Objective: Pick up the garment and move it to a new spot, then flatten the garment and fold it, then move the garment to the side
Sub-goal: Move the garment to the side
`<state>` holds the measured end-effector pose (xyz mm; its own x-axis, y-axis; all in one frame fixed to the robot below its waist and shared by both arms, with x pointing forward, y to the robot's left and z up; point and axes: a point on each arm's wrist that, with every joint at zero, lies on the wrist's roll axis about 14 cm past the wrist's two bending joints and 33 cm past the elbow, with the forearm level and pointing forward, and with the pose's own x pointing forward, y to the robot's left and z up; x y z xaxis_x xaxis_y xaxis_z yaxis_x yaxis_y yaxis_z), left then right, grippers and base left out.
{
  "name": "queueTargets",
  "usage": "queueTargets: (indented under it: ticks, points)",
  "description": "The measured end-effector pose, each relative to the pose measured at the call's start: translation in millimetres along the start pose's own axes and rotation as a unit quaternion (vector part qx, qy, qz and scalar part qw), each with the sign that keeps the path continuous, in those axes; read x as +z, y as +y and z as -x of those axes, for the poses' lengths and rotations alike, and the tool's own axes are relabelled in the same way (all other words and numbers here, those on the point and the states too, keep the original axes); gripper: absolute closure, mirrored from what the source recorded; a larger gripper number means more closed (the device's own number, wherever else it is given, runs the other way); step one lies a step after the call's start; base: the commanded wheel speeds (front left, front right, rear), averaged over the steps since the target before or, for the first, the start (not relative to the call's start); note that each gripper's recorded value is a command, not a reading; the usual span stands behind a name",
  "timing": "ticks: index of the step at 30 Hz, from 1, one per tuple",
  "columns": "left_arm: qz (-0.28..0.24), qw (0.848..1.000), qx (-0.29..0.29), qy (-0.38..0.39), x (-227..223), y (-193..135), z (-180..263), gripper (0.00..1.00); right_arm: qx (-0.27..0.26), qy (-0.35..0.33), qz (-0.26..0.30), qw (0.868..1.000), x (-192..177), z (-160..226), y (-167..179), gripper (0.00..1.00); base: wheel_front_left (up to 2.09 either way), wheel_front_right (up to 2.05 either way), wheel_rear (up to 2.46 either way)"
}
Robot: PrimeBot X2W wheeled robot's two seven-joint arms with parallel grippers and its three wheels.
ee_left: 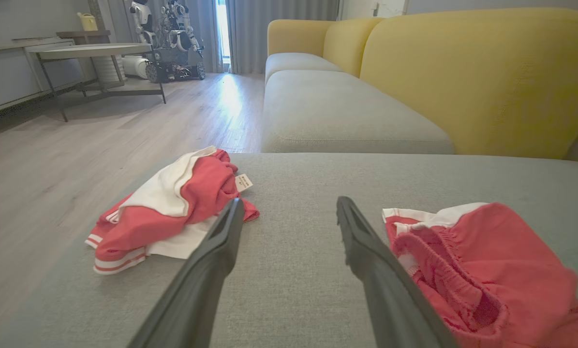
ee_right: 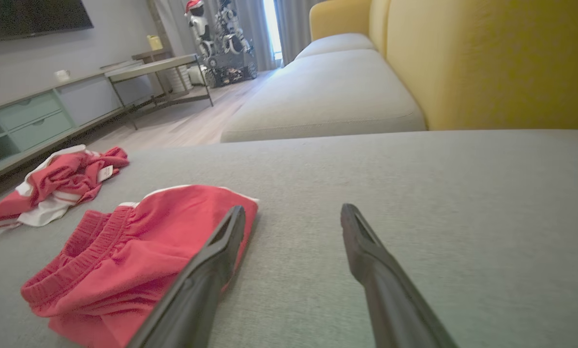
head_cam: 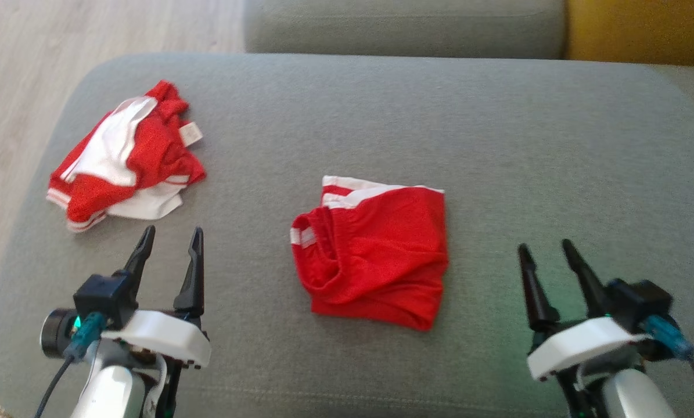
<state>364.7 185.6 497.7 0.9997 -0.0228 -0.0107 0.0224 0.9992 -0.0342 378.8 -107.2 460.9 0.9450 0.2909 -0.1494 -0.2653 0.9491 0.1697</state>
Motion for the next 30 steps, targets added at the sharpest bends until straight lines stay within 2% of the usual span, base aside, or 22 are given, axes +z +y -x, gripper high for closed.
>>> queueTargets:
  ticks: [9,20,21,22,23,30]
  points:
    - [-0.008,0.999,0.037,-0.003,-0.6,24.6,5.0,0.0,0.075,0.089,-0.017,0.993,-46.0,-28.0,46.4,0.0,0.0,0.0,0.0]
    - [-0.013,0.998,0.057,0.0,-5.5,36.4,6.5,0.0,0.092,0.208,-0.046,0.973,-101.7,-39.2,59.7,0.0,0.0,0.0,0.0]
    - [-0.013,0.998,0.057,0.0,-5.8,35.9,6.3,0.0,0.093,0.213,-0.048,0.971,-102.7,-40.6,60.7,0.04,0.0,0.0,0.0]
    - [-0.014,0.998,0.055,-0.001,-5.8,35.3,5.8,0.0,0.096,0.217,-0.049,0.97,-103.4,-42.3,62.6,0.59,0.0,0.0,0.0]
    - [-0.014,0.998,0.054,-0.001,-5.9,34.3,5.1,0.0,0.1,0.218,-0.051,0.97,-102.5,-44.5,65.0,1.0,0.0,0.0,0.0]
    - [-0.014,0.999,0.039,-0.01,-2.5,25.4,-3.2,0.0,0.115,0.227,-0.043,0.966,-104.2,-43.0,70.1,1.0,0.0,0.0,0.0]
